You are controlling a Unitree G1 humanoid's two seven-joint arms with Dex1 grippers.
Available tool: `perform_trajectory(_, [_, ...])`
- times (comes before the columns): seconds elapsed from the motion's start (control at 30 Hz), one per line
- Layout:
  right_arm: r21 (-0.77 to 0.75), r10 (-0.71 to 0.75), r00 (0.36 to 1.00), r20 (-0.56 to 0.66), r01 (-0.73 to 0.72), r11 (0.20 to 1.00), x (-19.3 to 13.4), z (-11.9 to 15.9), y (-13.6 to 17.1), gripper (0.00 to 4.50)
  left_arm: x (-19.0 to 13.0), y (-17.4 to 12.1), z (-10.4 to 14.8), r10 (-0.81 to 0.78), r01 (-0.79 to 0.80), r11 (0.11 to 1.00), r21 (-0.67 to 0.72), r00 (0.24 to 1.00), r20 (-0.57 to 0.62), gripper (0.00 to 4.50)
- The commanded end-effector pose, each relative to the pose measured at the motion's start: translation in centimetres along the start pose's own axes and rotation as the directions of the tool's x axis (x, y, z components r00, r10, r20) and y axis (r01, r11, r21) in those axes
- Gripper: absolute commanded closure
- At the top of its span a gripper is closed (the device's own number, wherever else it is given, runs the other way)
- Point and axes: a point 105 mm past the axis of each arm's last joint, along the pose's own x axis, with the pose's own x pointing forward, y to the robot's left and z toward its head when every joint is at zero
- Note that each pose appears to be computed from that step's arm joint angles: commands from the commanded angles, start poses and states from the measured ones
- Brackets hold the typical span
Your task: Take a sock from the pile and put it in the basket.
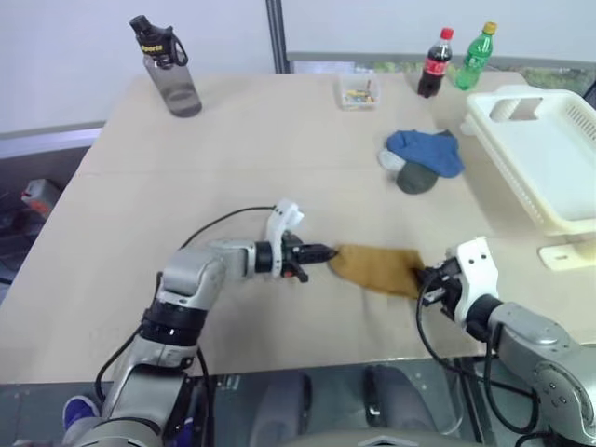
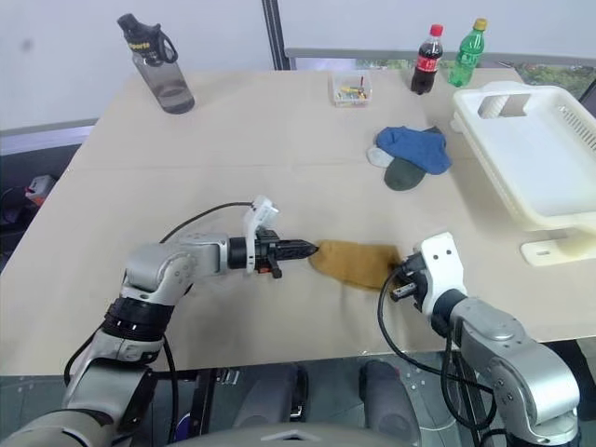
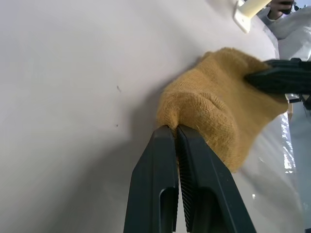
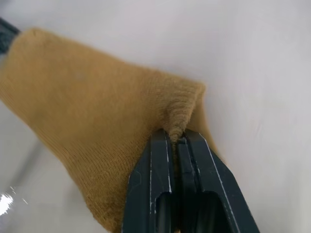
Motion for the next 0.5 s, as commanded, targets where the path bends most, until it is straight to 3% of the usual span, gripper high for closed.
perform_trajectory(0.03, [-0.033,0.009,1.0,0.02,-0.008,0.999,-0.1,0.2,0.0,4.5,0.4,-0.2,0.6,-0.013,0.013,1.0,0.019,1.0,0.016,3.46])
perform_trajectory(0.07, [-0.033,0.006,1.0,0.026,-0.005,0.999,-0.2,0.2,-0.1,4.5,0.4,-0.3,0.7,-0.017,0.017,1.0,0.022,1.0,0.017,3.14])
perform_trajectory(0.1, [-0.041,-0.003,0.999,0.032,0.004,0.999,-0.3,0.3,-0.3,3.81,0.2,-0.2,0.9,-0.015,0.015,1.0,0.024,1.0,0.021,2.69])
perform_trajectory(0.2, [-0.094,-0.034,0.997,0.072,0.041,0.995,-1.1,1.1,-0.7,2.45,-1.5,-0.2,1.7,-0.033,0.03,0.997,0.069,0.998,0.047,1.12])
perform_trajectory(0.23, [-0.101,-0.029,0.995,0.096,0.038,0.994,-1.5,1.6,-0.6,2.44,-2.1,-0.3,2.2,-0.043,0.038,0.995,0.088,0.997,0.059,0.71])
perform_trajectory(0.4, [-0.155,-0.045,0.981,0.186,0.074,0.985,-3.1,3.9,-1.5,2.44,-2.7,-3.7,7.0,-0.196,0.165,0.966,0.199,0.97,0.144,0.71])
perform_trajectory(0.5, [-0.17,-0.024,0.977,0.21,0.061,0.984,-3.0,4.4,-1.5,3.34,-0.8,-5.4,7.7,-0.241,0.202,0.944,0.261,0.962,0.128,0.67])
